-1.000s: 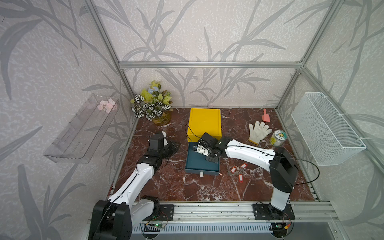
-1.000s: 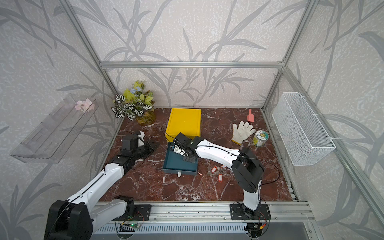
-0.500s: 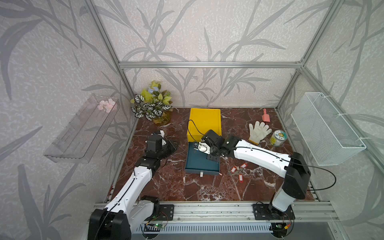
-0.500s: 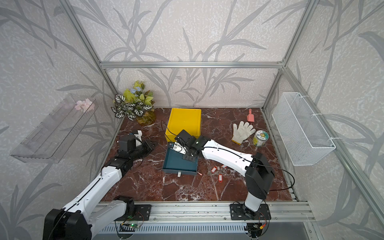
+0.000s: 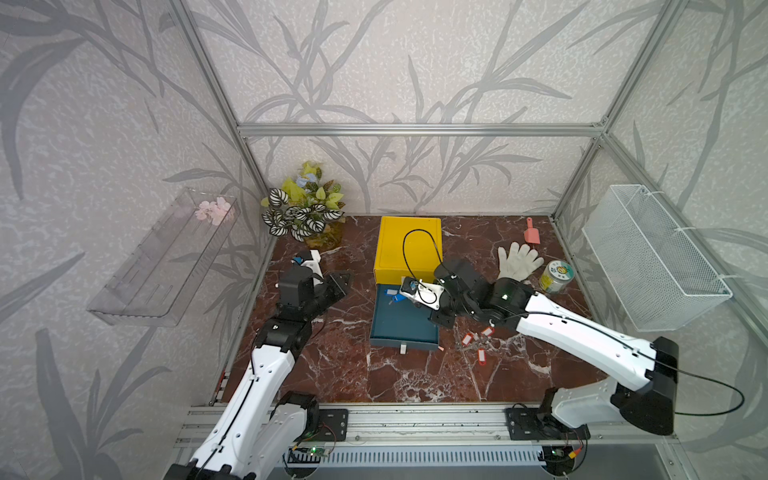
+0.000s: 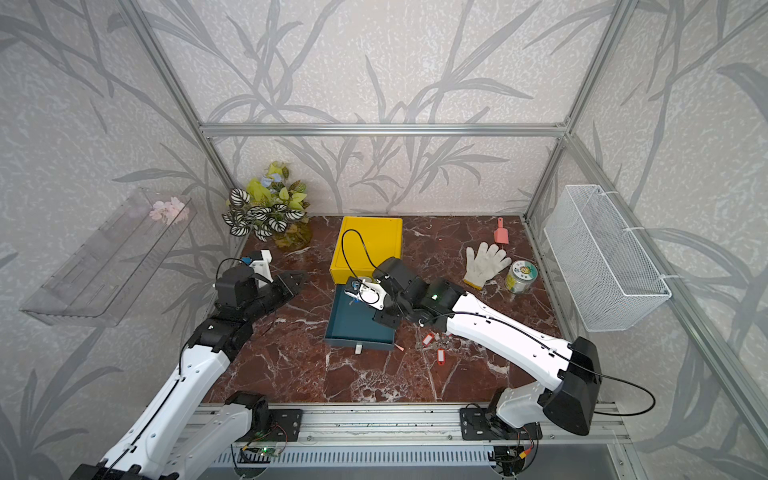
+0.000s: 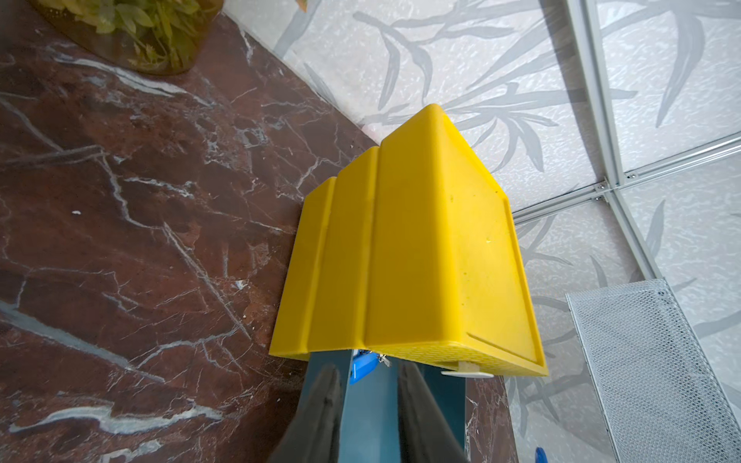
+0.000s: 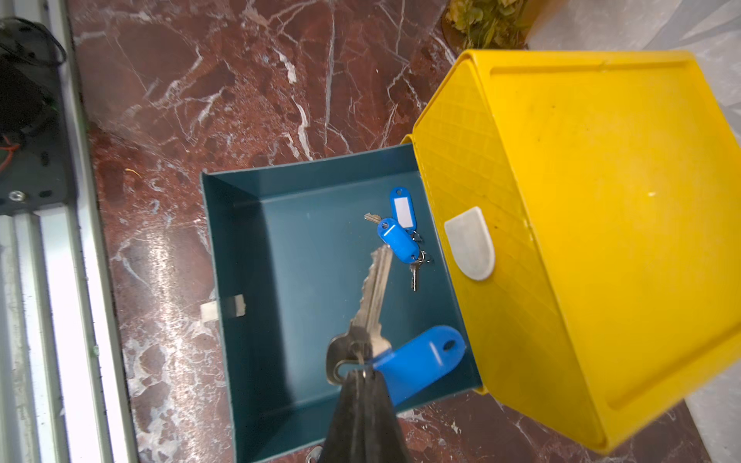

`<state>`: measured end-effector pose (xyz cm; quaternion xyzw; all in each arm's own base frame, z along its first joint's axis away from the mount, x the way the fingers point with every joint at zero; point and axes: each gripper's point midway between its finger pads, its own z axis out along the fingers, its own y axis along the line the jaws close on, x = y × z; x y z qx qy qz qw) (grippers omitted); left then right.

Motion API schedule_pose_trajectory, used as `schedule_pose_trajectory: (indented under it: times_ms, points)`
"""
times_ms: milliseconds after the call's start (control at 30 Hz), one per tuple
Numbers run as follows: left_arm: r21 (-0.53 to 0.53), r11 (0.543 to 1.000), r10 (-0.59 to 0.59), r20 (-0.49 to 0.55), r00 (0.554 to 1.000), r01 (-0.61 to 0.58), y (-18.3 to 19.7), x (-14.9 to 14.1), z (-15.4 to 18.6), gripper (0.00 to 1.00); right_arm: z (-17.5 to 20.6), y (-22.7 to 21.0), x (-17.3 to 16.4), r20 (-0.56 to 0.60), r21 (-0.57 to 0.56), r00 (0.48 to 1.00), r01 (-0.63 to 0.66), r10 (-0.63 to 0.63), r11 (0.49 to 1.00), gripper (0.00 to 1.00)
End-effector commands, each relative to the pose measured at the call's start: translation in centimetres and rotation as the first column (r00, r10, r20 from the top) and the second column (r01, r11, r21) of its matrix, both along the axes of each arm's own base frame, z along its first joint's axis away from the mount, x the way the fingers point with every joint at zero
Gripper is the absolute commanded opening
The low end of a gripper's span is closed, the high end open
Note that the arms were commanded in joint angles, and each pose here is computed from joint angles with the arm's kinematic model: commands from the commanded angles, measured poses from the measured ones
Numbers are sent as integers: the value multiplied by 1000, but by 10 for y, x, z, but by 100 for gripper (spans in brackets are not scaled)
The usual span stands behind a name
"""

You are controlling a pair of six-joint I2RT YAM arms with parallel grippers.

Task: Take the keys out of the drawer
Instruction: Place the key at the center of the board.

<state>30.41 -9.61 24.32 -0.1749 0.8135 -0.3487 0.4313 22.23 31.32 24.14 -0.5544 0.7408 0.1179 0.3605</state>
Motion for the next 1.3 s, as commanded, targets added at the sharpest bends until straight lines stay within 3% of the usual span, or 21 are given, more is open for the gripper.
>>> schedule_pose_trajectory:
  times_ms: [0,367,700,1000,1267]
  points:
    - [34,998,-63,62,996,61,-13,-7,20,28,8,-13,-10,-52,51,996,78,-75,996,0]
    - [165,955,-270,150,951,245,-75,-18,48,28,-16,-83,-22,-153,53,919,374,-362,926,0]
    - [181,937,-324,142,935,297,-96,-14,42,28,-72,-112,43,-414,80,713,647,-565,758,0]
    - [194,928,-344,117,932,319,-102,-13,30,28,-145,-113,86,-467,-103,598,695,-652,711,0]
    - [208,927,-335,95,937,311,-101,-9,20,28,-185,-121,105,-481,-141,544,726,-688,673,0]
